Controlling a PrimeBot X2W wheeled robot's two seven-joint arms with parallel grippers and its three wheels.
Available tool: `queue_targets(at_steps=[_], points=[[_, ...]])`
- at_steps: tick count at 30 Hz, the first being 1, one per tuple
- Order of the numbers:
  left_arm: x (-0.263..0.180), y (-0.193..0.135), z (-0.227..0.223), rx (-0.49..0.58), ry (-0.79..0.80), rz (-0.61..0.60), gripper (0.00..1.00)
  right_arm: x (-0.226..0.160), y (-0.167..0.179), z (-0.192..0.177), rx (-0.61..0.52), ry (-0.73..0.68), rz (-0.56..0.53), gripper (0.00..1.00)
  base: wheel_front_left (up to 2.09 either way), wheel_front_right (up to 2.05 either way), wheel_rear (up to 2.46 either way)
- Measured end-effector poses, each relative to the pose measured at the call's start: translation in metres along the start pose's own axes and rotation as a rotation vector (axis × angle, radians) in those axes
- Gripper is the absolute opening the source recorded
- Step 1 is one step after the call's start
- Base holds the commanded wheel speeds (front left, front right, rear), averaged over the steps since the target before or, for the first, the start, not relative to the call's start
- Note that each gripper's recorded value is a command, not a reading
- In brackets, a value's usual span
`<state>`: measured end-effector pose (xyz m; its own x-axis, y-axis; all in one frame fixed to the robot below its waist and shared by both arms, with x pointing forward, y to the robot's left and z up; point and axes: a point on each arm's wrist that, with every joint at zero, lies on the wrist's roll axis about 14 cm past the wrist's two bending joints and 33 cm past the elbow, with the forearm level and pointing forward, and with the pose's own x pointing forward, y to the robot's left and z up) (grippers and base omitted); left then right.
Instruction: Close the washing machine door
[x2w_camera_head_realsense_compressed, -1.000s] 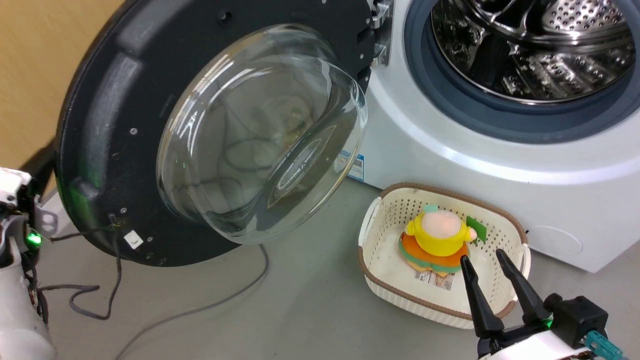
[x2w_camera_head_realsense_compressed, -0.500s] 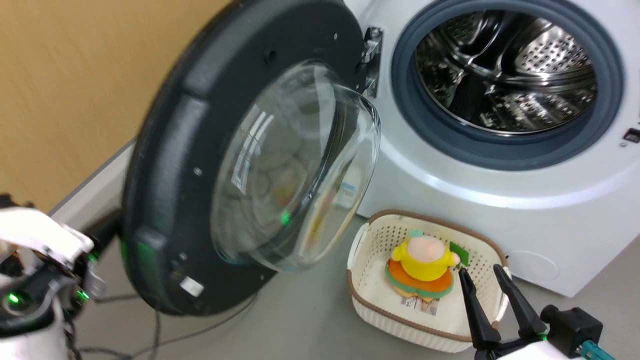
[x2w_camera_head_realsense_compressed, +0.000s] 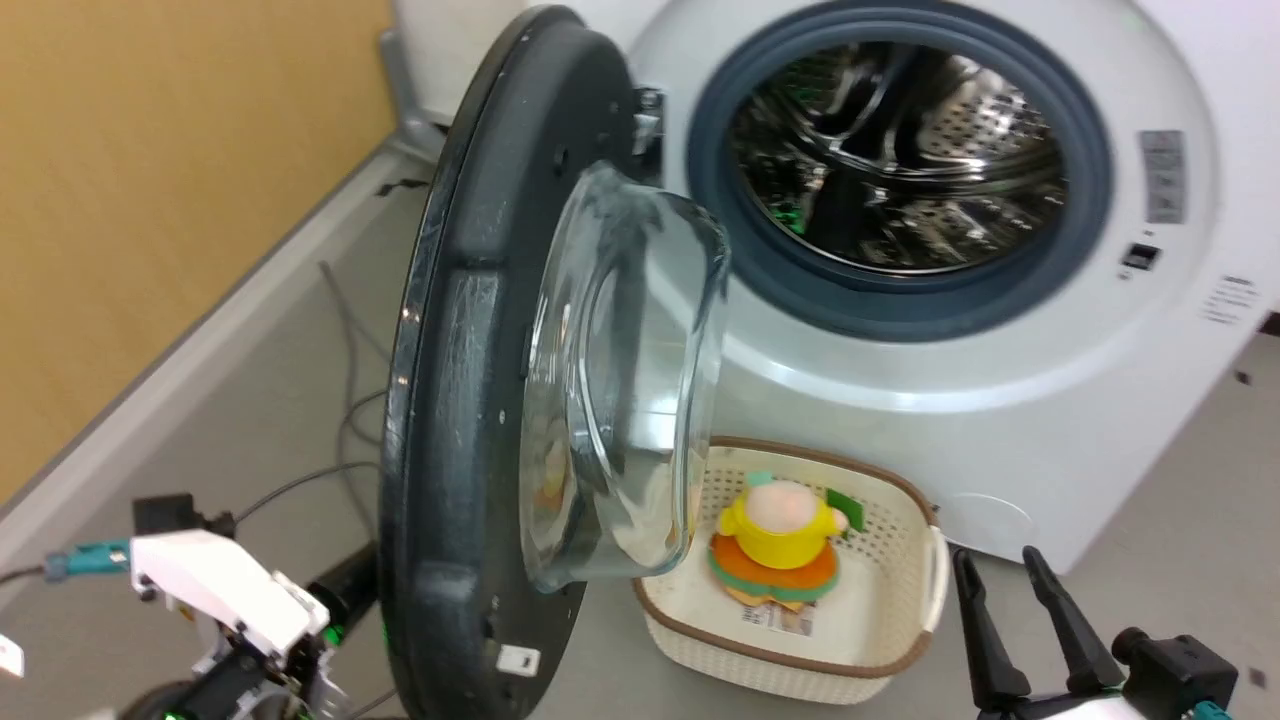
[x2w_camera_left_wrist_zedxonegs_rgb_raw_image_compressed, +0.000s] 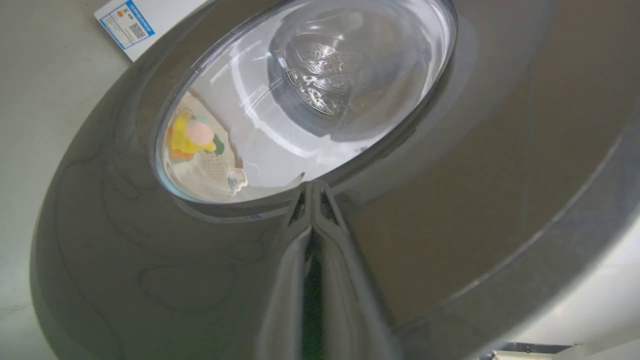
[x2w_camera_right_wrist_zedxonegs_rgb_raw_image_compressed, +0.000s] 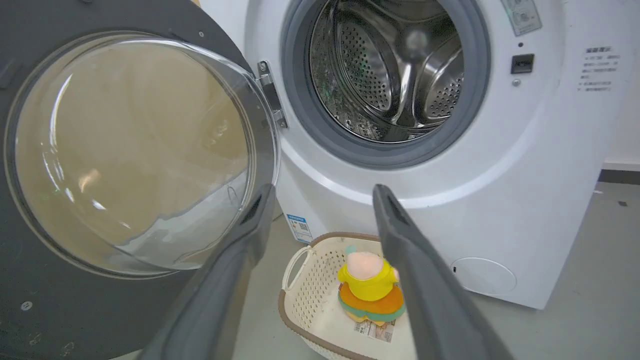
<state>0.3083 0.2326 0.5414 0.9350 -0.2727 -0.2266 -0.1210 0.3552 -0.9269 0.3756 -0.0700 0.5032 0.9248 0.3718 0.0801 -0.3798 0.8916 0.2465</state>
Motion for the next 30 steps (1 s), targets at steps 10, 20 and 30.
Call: queue_targets(at_steps=[10,20,30], points=[[0.044,-0.025,-0.064,-0.085,0.124,-0.096,0.00,-0.026,-0.039,0.009,-0.031,-0.025,-0.137,1.00,0.00,0.00,0.00],[0.087,-0.054,-0.131,-0.157,0.283,-0.196,0.00,-0.061,-0.081,0.016,-0.046,-0.035,-0.297,1.00,0.00,0.00,0.00],[0.142,-0.084,-0.188,-0.209,0.383,-0.261,0.00,-0.100,-0.116,0.018,-0.053,-0.033,-0.459,1.00,0.00,0.00,0.00]])
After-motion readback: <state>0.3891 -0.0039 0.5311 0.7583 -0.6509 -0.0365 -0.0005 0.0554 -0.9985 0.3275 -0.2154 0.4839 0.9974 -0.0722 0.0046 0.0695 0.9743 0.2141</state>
